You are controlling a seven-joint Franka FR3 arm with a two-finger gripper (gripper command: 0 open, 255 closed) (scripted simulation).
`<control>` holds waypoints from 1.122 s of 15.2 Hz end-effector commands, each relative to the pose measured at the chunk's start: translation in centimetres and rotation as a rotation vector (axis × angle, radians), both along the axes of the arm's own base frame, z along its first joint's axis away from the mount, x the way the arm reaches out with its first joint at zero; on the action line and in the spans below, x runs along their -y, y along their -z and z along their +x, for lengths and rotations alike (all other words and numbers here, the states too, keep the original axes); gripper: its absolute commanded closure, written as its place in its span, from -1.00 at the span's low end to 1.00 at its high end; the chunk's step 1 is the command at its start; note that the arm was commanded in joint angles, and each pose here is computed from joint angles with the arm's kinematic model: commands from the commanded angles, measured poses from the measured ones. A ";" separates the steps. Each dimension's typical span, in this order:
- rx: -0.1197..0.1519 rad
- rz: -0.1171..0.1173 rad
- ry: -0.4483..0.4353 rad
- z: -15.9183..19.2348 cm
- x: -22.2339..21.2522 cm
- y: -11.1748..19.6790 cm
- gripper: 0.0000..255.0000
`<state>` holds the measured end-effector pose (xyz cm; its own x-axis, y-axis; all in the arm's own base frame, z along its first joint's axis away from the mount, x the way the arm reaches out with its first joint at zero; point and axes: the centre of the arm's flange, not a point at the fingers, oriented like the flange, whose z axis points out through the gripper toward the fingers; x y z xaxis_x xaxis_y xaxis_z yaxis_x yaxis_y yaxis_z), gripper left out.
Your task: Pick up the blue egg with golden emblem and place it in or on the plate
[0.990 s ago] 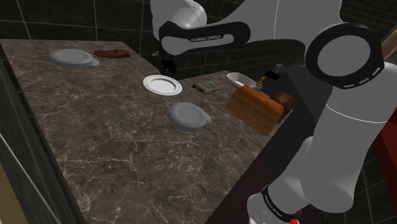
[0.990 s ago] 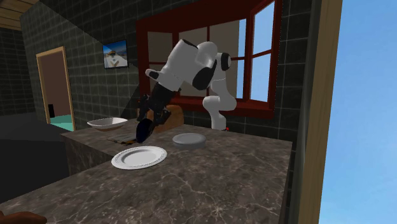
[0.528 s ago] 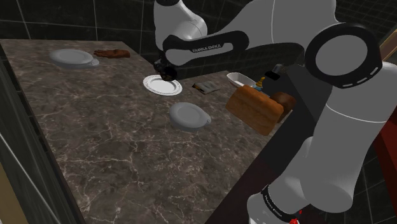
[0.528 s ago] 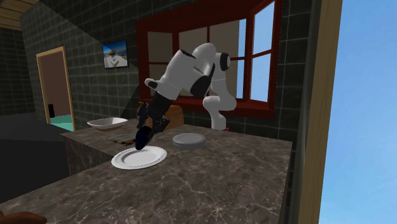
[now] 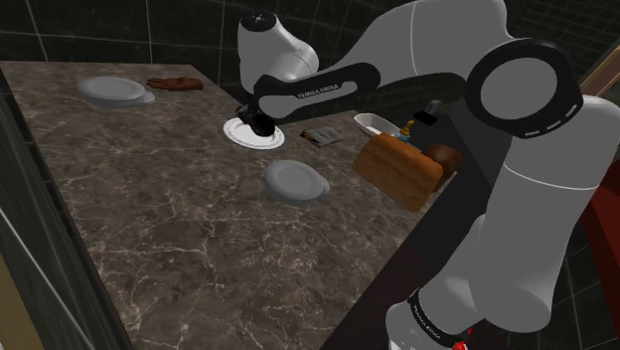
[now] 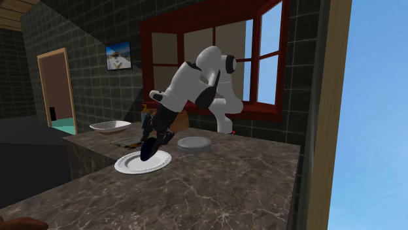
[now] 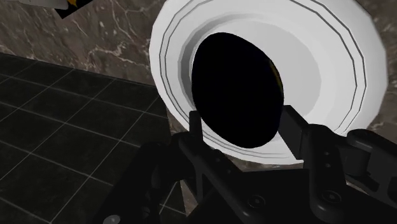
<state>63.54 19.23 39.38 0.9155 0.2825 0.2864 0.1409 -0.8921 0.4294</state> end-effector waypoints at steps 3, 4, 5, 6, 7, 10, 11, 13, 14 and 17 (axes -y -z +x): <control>-0.011 -0.004 0.004 -0.1 0.2 1.8 1.00; -0.011 -0.004 0.004 -0.1 0.2 1.8 1.00; -0.011 -0.004 0.004 -0.1 0.2 1.8 1.00; -0.011 -0.004 0.004 -0.1 0.2 1.8 1.00; -0.011 -0.004 0.004 -0.1 0.2 1.8 1.00; -0.011 -0.004 0.004 -0.2 0.3 2.0 -1.00; -0.011 -0.004 0.004 -0.2 0.3 2.0 -1.00; -0.011 -0.004 0.004 -0.3 0.3 2.1 -1.00; -0.011 -0.004 0.004 -0.3 0.3 2.1 -1.00; -0.011 -0.004 0.004 -1.1 -0.7 -0.5 -1.00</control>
